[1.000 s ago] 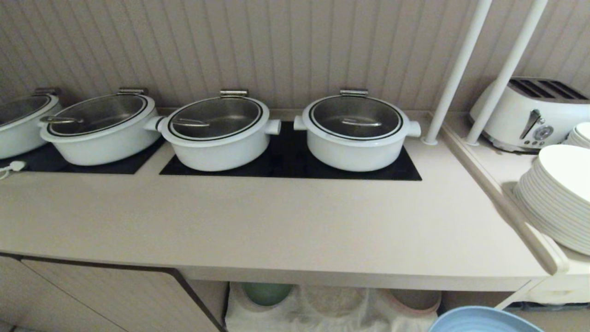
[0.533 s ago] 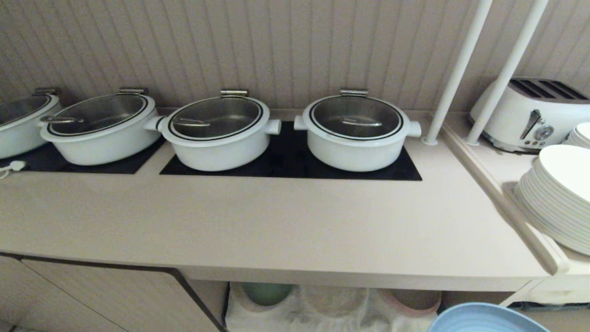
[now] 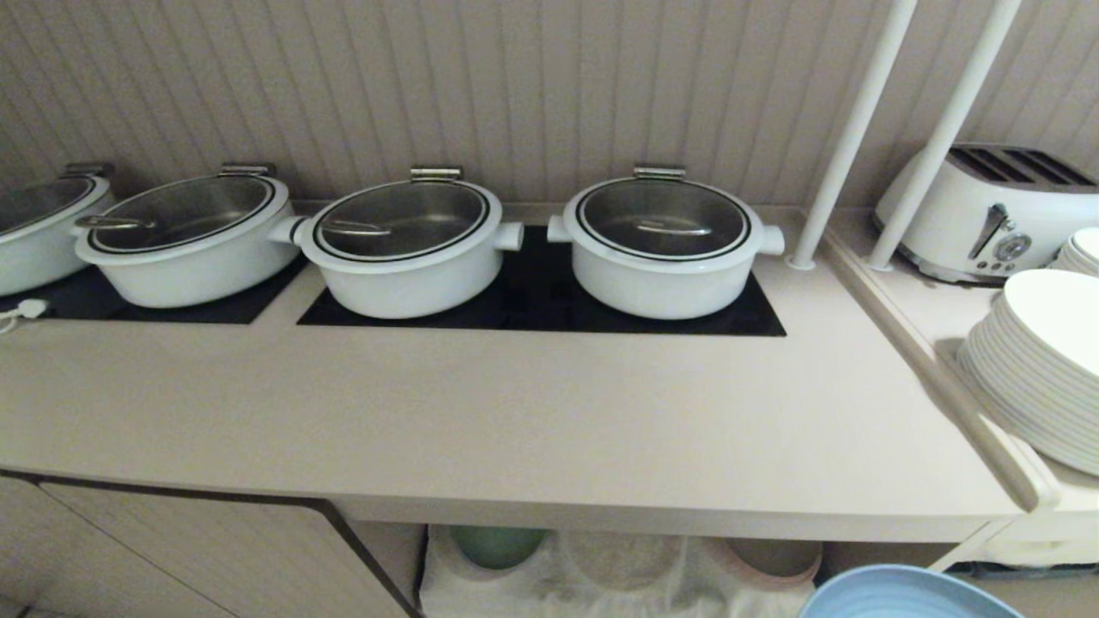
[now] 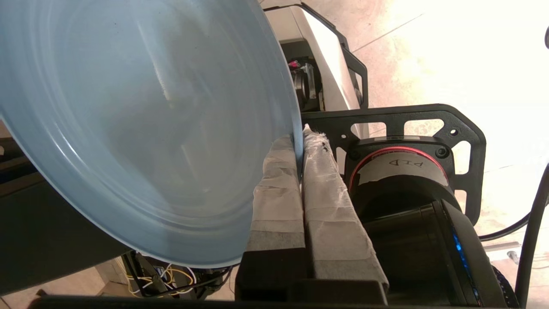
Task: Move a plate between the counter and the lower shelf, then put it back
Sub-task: Put the plate in the cupboard
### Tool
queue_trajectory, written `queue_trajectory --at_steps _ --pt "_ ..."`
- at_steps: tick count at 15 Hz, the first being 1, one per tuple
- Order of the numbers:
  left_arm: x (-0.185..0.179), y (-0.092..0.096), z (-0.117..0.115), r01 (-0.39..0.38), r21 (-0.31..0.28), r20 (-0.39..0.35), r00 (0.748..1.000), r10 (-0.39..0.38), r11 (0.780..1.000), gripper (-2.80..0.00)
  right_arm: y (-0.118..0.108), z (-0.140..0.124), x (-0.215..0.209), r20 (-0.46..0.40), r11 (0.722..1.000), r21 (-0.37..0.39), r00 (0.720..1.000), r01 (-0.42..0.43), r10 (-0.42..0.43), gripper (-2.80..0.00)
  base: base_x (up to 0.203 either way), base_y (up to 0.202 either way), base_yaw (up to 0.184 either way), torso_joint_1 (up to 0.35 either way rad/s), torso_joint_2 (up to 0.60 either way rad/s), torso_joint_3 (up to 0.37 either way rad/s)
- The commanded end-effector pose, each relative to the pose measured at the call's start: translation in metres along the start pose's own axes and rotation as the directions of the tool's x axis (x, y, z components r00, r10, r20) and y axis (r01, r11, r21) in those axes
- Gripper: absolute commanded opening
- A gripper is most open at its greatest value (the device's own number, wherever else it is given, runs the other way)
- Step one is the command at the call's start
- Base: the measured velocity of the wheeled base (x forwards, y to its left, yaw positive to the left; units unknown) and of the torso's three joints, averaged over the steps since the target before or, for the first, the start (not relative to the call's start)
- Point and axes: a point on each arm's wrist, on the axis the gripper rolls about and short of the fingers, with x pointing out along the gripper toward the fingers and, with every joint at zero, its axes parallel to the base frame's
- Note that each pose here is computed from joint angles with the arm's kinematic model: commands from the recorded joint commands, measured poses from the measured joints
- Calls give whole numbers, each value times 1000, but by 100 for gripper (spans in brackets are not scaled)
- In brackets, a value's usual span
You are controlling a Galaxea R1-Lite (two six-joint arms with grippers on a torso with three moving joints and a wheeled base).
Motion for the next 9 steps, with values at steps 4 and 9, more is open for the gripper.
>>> queue_trajectory --at_steps 4,9 --pt "0 0 0 0 0 0 1000 0 1000 -280 -1 -2 -2 -18 1000 9 1000 9 -9 -280 0 0 0 0 0 0" --pt "0 0 0 0 -1 0 1000 0 1000 -280 -1 -2 -2 -31 1000 7 999 15 -15 -280 0 0 0 0 0 0"
